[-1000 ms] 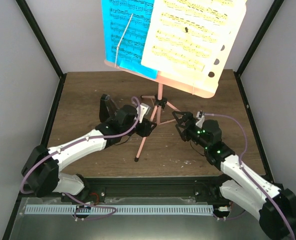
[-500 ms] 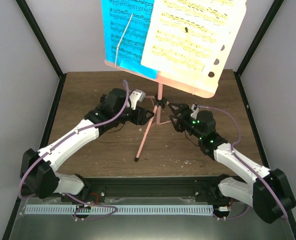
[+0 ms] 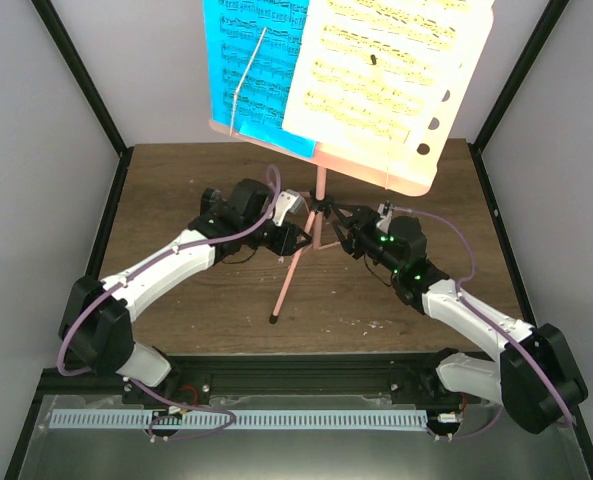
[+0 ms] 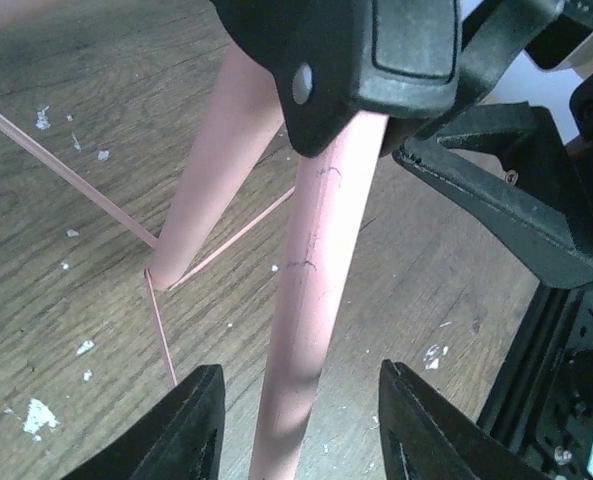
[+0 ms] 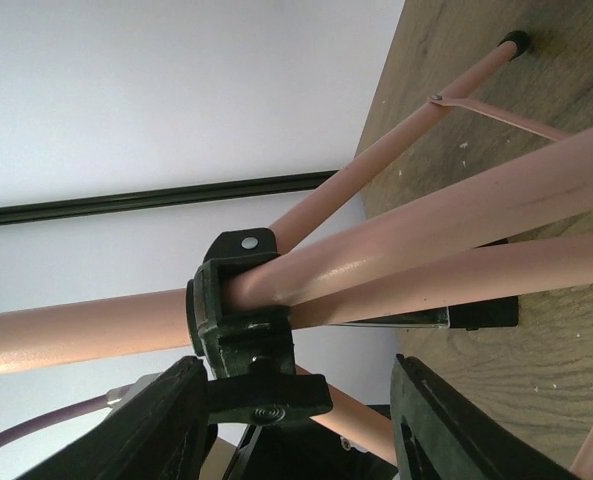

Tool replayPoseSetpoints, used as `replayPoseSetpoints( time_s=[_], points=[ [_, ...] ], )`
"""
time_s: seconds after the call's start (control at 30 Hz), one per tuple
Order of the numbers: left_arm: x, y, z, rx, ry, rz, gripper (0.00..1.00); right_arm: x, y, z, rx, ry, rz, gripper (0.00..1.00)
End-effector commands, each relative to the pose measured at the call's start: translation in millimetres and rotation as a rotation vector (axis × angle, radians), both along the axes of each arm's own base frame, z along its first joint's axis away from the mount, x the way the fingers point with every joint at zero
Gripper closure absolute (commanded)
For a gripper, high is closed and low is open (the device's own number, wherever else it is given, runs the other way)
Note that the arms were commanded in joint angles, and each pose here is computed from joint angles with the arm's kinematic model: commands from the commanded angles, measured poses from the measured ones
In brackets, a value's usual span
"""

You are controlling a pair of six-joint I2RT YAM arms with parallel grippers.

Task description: Pack up the instrument practice props

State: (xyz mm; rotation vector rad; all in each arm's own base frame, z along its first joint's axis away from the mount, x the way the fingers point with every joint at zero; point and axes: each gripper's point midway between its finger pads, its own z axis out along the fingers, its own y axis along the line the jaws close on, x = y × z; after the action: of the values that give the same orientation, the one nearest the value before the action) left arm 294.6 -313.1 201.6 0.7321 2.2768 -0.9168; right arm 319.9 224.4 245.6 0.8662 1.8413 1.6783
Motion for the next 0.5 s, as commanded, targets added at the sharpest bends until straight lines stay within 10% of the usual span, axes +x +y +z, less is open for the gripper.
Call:
replayPoseSetpoints(
  time_s=[0.0,0.47],
  points=[
    [6,-2,-4,0.036,-0.039,-0.024,0.6,5,3,24,0.04,-0.044,-0.016,0.5],
    [10,5,-7,0.086,-0.068,-0.013,0.68,5,16,22,0.037,-0.03,-0.004,0.47]
  ],
)
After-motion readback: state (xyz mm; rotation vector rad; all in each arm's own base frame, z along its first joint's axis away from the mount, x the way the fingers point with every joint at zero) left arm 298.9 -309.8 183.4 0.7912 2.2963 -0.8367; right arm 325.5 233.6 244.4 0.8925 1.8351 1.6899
